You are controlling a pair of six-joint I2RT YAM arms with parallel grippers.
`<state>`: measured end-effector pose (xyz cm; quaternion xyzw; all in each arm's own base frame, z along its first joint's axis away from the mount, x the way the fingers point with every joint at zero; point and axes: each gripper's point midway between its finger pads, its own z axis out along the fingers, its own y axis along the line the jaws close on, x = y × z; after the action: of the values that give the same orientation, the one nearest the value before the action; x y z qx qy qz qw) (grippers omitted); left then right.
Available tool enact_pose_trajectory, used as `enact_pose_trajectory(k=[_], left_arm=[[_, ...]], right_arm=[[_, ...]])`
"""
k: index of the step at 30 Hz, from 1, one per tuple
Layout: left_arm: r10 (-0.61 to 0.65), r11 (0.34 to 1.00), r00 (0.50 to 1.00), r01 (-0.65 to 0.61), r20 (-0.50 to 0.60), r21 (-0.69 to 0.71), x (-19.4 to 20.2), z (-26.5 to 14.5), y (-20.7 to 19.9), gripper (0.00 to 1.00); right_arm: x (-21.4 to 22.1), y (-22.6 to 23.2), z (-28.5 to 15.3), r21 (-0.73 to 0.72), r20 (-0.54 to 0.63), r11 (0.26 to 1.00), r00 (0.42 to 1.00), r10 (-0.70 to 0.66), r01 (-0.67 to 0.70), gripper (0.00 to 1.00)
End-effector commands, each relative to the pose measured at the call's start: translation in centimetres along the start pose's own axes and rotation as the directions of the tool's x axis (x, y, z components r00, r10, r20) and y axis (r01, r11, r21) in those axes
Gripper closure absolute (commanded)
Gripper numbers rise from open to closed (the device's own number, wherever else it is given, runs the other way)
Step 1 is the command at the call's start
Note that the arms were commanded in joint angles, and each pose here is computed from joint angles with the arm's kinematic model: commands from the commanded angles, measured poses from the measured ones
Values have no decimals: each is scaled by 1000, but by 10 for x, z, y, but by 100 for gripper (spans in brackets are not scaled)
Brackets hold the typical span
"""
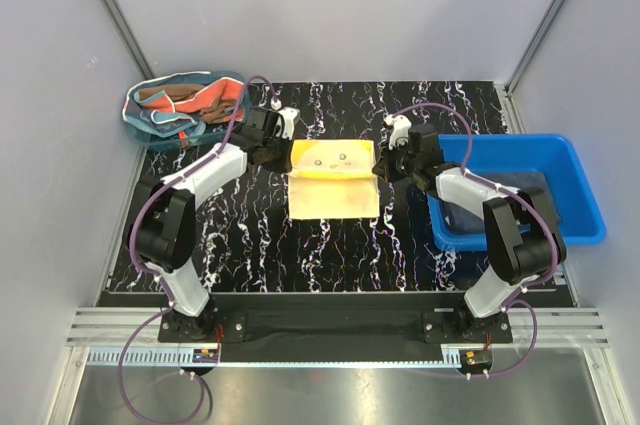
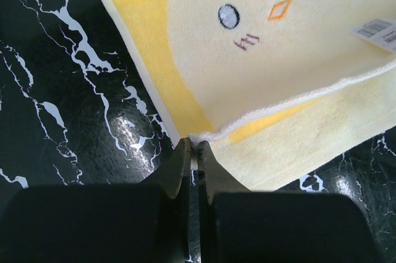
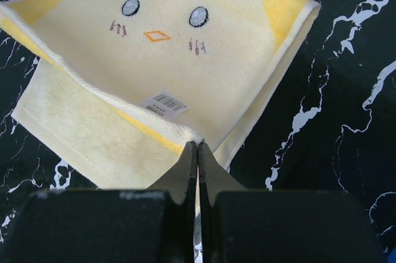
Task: Fold and stack the towels
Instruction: Fold the towel
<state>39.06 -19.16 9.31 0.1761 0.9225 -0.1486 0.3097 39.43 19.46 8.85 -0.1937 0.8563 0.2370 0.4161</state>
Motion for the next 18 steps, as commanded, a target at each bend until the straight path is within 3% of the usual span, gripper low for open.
enact_pose_trajectory(k=[1, 6, 18], left_arm=[[-12, 1000, 992, 13, 128, -9, -36, -20, -4, 100], [-9, 1000, 991, 9, 133, -2, -42, -30, -8, 100], [-33, 999, 998, 34, 62, -6, 7, -23, -18, 100]], right_arm=[[-29, 1, -12, 37, 81, 998, 996, -45, 43, 100], [-30, 3, -23, 48, 75, 998, 996, -46, 42, 100], [9, 11, -28, 38, 3, 997, 998, 69, -69, 100]])
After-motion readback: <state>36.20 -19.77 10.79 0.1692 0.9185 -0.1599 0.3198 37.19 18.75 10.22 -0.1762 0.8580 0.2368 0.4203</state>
